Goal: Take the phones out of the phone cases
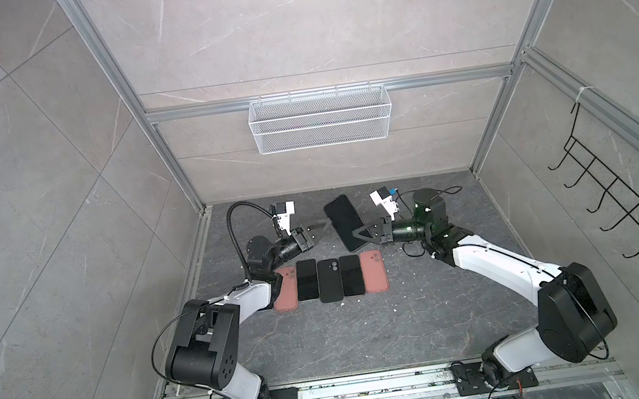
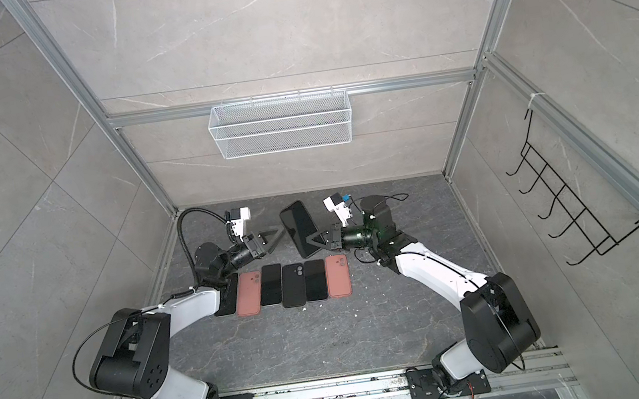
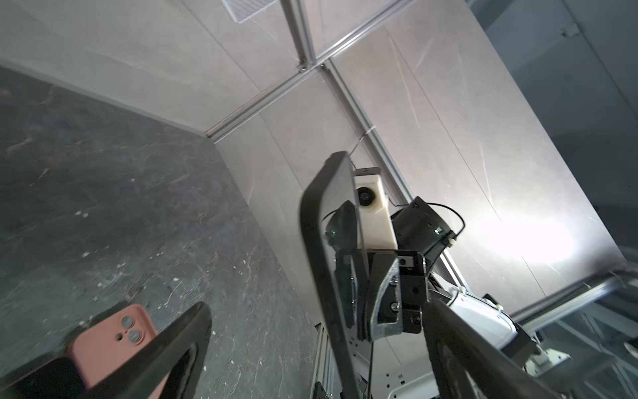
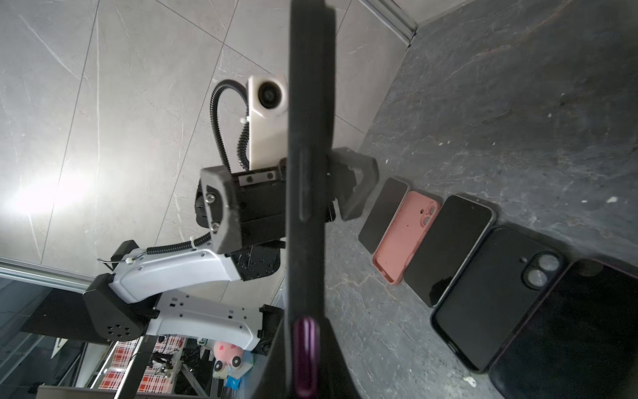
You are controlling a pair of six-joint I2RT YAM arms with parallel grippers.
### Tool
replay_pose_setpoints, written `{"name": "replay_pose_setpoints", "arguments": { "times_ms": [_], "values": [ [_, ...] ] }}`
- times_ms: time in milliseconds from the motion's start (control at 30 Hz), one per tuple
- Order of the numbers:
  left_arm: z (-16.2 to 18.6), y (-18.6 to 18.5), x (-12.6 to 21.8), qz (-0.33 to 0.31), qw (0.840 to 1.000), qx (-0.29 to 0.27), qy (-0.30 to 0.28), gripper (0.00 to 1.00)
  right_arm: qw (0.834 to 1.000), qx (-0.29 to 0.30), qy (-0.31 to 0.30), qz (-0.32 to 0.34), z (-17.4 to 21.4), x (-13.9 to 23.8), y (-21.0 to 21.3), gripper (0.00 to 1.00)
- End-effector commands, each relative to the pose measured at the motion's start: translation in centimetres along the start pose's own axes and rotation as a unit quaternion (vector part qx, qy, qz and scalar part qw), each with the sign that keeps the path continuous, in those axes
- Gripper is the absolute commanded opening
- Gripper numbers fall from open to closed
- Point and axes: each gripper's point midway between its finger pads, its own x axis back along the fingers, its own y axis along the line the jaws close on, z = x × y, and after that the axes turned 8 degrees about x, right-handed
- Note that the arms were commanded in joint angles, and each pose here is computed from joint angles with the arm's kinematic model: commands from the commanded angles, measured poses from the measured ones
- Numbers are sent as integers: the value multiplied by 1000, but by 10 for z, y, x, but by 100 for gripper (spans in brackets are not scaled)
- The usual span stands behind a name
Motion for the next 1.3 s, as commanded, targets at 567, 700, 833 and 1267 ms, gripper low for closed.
{"name": "replay_pose_setpoints", "arguments": {
  "times_ms": [567, 700, 833, 1267],
  "values": [
    [-6, -14, -29, 67, 996, 0, 61, 0, 997, 45, 23, -50, 23, 7, 34, 8],
    [-22, -32, -24, 71, 997, -6, 4, 0, 997, 71, -18, 17, 20, 26, 33, 66],
    [-61, -51, -14, 32, 988, -4, -151, 0, 980, 69, -168, 84, 4, 61, 30, 93],
    [-47, -120, -20, 14, 947, -11, -320, 0, 954, 80, -288, 1, -1, 61, 62, 94]
  ]
}}
